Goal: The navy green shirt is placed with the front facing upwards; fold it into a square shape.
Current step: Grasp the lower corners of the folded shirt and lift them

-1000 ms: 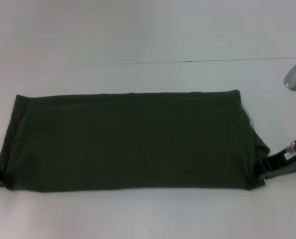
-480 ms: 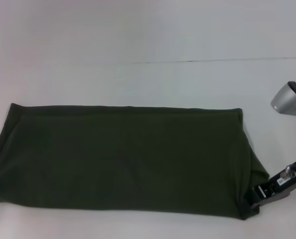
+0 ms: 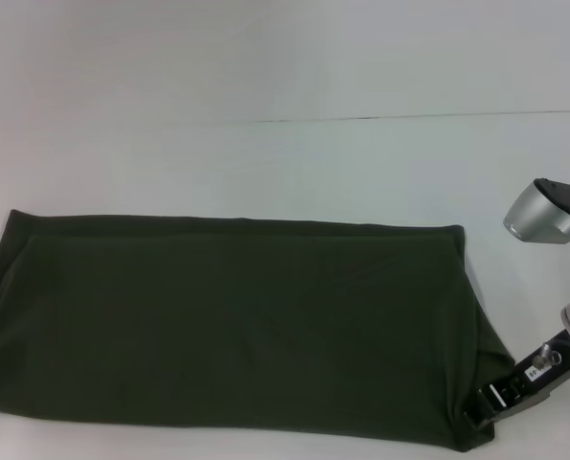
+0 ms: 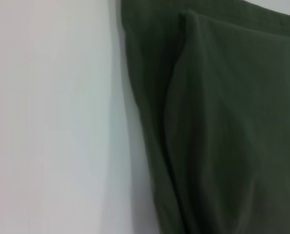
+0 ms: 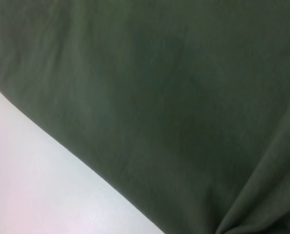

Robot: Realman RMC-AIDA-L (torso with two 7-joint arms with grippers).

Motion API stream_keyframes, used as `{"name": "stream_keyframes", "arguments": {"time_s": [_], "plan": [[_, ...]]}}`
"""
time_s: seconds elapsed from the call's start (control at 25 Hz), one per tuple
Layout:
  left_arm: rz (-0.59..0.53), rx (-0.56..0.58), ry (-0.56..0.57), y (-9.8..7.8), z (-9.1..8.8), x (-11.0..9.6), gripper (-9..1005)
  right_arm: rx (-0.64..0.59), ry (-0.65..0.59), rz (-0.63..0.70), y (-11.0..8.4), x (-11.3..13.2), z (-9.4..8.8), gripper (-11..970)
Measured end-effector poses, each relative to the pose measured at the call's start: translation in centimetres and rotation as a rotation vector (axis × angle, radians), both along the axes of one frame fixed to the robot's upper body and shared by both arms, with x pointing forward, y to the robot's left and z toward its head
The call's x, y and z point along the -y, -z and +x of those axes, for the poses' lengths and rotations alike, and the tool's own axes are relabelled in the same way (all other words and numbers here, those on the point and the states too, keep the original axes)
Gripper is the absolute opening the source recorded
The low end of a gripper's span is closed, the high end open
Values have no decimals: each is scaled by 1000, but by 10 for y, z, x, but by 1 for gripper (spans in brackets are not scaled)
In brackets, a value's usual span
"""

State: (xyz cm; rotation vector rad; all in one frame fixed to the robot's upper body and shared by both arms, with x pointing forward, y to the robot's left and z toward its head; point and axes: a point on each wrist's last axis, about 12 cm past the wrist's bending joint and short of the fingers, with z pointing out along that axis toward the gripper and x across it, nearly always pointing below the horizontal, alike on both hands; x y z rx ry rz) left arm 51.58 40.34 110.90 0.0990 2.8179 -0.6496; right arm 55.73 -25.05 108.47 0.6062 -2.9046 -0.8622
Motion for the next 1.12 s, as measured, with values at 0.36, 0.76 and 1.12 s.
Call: {"name": "stream_keyframes", "arguments": {"time_s": [0.36, 0.76, 1.12], "plan": [[-8, -5, -8, -1, -4, -3, 27, 22, 32, 3, -2, 8, 3, 30], [-6, -1, -5, -2, -2, -3, 27, 24, 59, 16, -9, 17, 5, 92], [-3, 8, -4, -4, 1, -2, 26, -14, 15, 42, -22, 16, 6, 224]]}}
